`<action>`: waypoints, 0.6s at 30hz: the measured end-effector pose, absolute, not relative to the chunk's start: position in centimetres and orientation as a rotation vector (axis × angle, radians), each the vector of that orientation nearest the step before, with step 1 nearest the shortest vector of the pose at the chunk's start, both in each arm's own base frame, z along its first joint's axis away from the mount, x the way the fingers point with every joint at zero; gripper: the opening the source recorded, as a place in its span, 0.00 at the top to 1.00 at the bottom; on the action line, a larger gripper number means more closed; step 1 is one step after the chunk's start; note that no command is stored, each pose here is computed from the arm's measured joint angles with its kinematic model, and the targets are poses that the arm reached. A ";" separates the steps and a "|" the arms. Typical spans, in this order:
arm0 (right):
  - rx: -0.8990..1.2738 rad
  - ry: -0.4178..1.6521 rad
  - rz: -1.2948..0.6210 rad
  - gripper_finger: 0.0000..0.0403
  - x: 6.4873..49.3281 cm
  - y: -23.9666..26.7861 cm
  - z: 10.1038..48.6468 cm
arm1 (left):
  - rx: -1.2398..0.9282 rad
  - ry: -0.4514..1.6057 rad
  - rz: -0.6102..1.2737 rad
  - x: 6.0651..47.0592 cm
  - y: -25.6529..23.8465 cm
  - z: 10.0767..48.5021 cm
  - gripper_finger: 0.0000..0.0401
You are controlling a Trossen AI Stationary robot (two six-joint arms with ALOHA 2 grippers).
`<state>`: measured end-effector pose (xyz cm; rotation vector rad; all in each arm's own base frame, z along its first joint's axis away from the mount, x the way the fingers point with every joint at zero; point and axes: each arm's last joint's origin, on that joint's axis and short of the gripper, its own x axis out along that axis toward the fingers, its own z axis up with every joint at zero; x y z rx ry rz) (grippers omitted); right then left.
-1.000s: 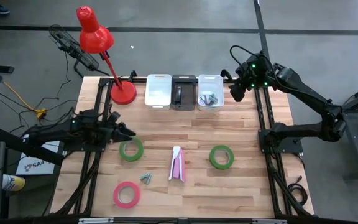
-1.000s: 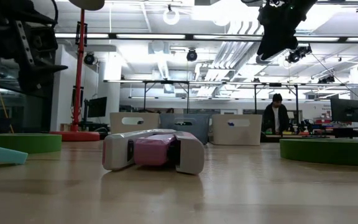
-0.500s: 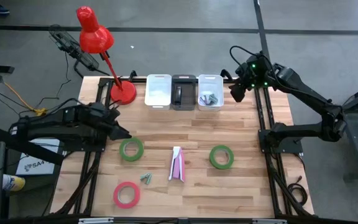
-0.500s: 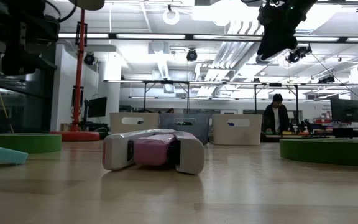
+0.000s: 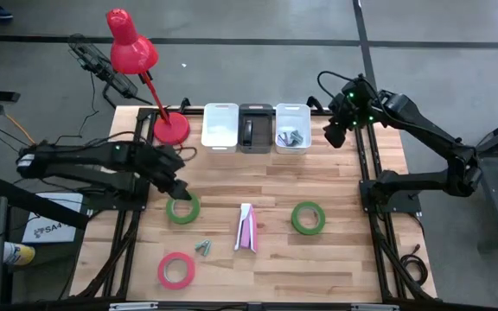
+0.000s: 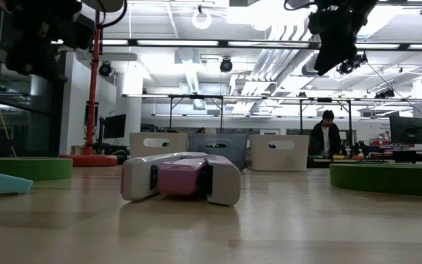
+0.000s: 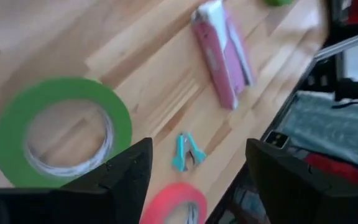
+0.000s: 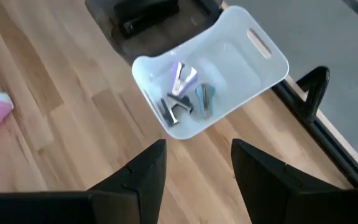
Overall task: Pick and place Stapler, Stapler remover, tape
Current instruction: Put the light blue staple into the right white bin
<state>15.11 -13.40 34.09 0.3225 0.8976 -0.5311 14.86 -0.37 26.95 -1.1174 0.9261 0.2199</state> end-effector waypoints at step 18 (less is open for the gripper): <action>0.163 0.933 -0.451 0.57 14.0 -12.4 34.7 | -1.155 1.243 0.448 21.0 -8.8 23.4 0.38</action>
